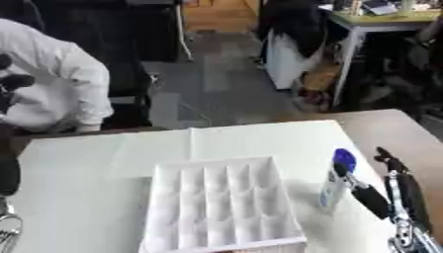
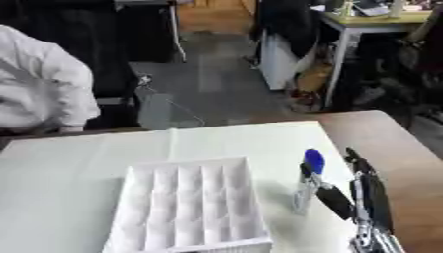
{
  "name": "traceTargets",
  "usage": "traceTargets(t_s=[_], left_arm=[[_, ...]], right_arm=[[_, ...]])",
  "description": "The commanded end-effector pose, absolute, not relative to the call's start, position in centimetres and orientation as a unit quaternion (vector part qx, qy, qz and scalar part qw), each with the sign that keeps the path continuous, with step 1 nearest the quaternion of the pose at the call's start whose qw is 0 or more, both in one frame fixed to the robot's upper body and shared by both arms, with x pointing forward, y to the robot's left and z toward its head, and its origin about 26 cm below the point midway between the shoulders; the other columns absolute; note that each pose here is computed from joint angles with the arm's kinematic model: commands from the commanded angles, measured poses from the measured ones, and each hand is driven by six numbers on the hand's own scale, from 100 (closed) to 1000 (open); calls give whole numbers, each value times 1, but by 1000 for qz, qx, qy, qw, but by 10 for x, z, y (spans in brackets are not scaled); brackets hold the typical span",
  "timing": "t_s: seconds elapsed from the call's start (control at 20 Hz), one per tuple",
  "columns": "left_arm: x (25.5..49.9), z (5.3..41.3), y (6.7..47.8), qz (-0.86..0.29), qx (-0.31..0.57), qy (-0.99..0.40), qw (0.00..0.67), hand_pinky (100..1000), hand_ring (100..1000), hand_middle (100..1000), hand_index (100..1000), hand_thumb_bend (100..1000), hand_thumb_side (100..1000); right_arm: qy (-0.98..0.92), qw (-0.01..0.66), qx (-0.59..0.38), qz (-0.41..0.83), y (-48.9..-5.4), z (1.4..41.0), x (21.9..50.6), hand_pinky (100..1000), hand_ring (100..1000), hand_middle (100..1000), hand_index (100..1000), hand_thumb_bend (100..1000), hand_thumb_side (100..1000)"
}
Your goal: Pick up objects on the table and place them in the box.
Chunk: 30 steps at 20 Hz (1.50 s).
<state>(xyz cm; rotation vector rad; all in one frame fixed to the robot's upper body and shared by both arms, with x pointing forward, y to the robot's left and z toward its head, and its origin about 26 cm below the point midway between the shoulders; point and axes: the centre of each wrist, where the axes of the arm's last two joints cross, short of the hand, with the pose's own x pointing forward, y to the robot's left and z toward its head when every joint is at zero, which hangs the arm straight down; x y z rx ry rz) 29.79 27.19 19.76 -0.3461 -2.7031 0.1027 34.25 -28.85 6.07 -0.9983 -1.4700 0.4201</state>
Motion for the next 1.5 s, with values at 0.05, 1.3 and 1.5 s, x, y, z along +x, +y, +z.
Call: traceTargets(t_s=[0.05,1.3,1.5], left_arm=[[296,210,272,20,-129,-973,188,655,693,804,870,522,1000],[297,210,269,20,-134,-973,188,654,693,804,870,523,1000],[297,211,269,20,-136,-973,187,655,693,805,870,522,1000]], right_arm=[[-646,608,-423,182,-285,66,349,755,916,815,980,758,832],[-625,632,-406,215,-274,55,383,760,926,837,946,752,794],[-616,636,-408,221,-276,53,387,760,925,840,946,753,789]])
